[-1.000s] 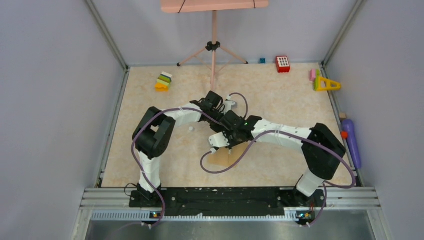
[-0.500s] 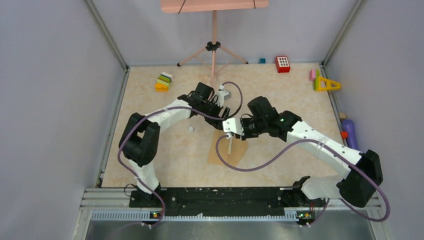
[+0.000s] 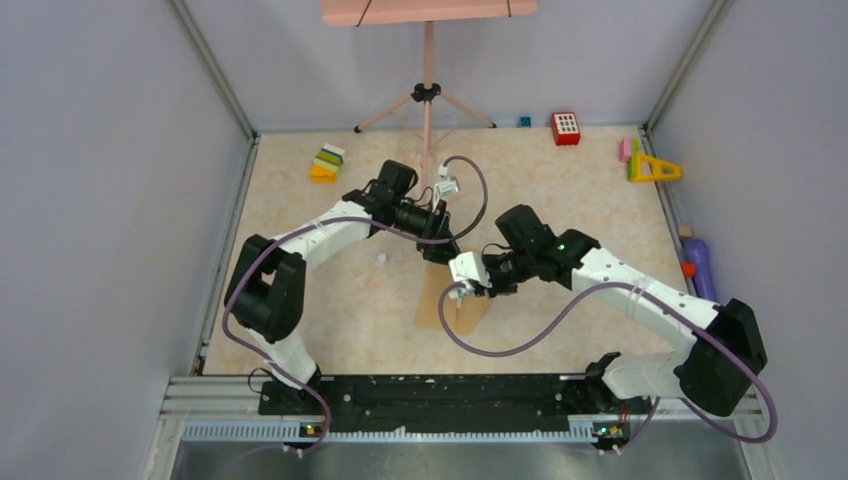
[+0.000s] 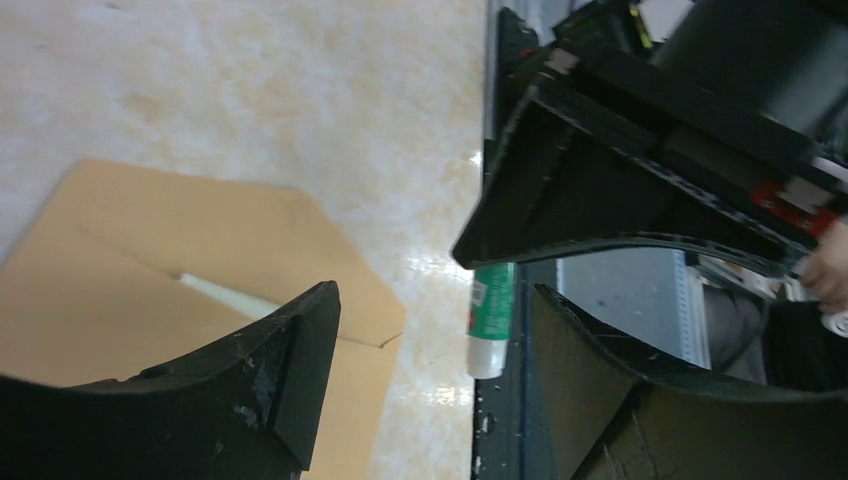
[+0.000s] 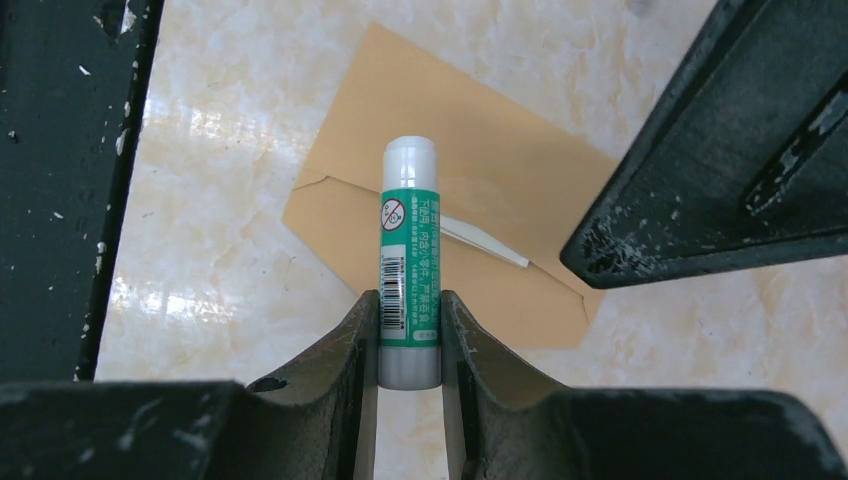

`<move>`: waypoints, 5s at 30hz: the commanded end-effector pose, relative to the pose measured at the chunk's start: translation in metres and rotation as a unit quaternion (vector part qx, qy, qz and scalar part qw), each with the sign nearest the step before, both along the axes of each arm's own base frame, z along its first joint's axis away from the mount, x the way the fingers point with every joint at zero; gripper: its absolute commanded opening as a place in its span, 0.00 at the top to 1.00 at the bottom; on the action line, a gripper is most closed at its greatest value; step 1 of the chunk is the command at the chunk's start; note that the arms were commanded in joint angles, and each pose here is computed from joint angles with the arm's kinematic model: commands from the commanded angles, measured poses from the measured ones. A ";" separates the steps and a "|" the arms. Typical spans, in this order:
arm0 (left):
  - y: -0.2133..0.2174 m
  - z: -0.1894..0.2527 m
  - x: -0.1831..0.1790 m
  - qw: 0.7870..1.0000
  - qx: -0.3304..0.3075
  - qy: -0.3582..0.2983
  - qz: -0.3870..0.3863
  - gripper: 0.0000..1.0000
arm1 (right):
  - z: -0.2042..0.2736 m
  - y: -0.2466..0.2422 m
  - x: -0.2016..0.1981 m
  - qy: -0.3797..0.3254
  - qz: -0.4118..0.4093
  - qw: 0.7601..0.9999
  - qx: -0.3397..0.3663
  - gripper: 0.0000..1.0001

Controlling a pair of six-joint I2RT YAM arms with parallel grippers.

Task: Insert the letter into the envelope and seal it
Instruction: Paint the envelope at the center of the board.

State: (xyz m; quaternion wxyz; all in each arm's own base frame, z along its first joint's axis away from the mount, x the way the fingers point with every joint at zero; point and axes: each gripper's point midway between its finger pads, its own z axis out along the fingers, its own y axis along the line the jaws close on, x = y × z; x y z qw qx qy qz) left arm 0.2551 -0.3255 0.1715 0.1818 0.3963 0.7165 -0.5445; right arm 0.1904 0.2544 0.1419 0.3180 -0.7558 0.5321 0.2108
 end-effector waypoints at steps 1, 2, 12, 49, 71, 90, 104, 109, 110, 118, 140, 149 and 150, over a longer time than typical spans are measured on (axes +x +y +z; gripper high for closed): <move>-0.004 0.025 -0.039 0.992 -0.080 0.013 -0.096 0.26 | 0.005 0.008 0.000 -0.004 0.010 1.000 0.025 1.00; -0.005 0.025 -0.045 0.990 -0.086 0.016 -0.108 0.26 | 0.007 0.008 0.001 -0.008 0.009 1.000 0.028 1.00; -0.009 0.013 -0.061 0.988 -0.079 0.029 -0.133 0.33 | 0.023 0.009 0.006 -0.027 -0.002 0.998 0.054 1.00; -0.016 -0.001 -0.070 0.985 -0.061 0.030 -0.161 0.85 | 0.040 0.009 0.025 -0.077 -0.039 0.993 0.075 1.00; -0.009 0.017 -0.059 0.988 -0.070 -0.007 -0.136 0.96 | 0.099 -0.003 0.030 0.352 -0.132 0.883 0.283 0.40; -0.005 0.016 -0.038 0.994 -0.071 -0.018 -0.079 0.99 | 0.078 0.007 0.039 0.403 -0.200 0.837 0.312 0.45; -0.005 0.016 -0.038 0.994 -0.074 -0.020 -0.078 1.00 | 0.050 0.013 0.037 0.417 -0.210 0.838 0.283 0.49; -0.005 0.016 -0.038 0.994 -0.074 -0.018 -0.076 1.00 | 0.043 0.015 0.037 0.423 -0.214 0.836 0.277 0.51; -0.005 0.016 -0.037 0.994 -0.074 -0.018 -0.075 1.00 | 0.042 0.016 0.037 0.424 -0.214 0.836 0.276 0.52; -0.005 0.015 -0.035 0.995 -0.071 -0.021 -0.070 1.00 | 0.036 0.017 0.036 0.425 -0.215 0.837 0.270 0.57; -0.004 0.012 -0.032 0.996 -0.068 -0.022 -0.061 1.00 | 0.034 0.023 0.031 0.425 -0.203 0.843 0.261 0.73; -0.004 0.012 -0.032 0.996 -0.068 -0.020 -0.061 1.00 | 0.040 0.024 0.031 0.424 -0.199 0.841 0.269 0.62; -0.004 0.012 -0.031 0.996 -0.068 -0.022 -0.060 1.00 | 0.042 0.024 0.031 0.426 -0.199 0.840 0.270 0.60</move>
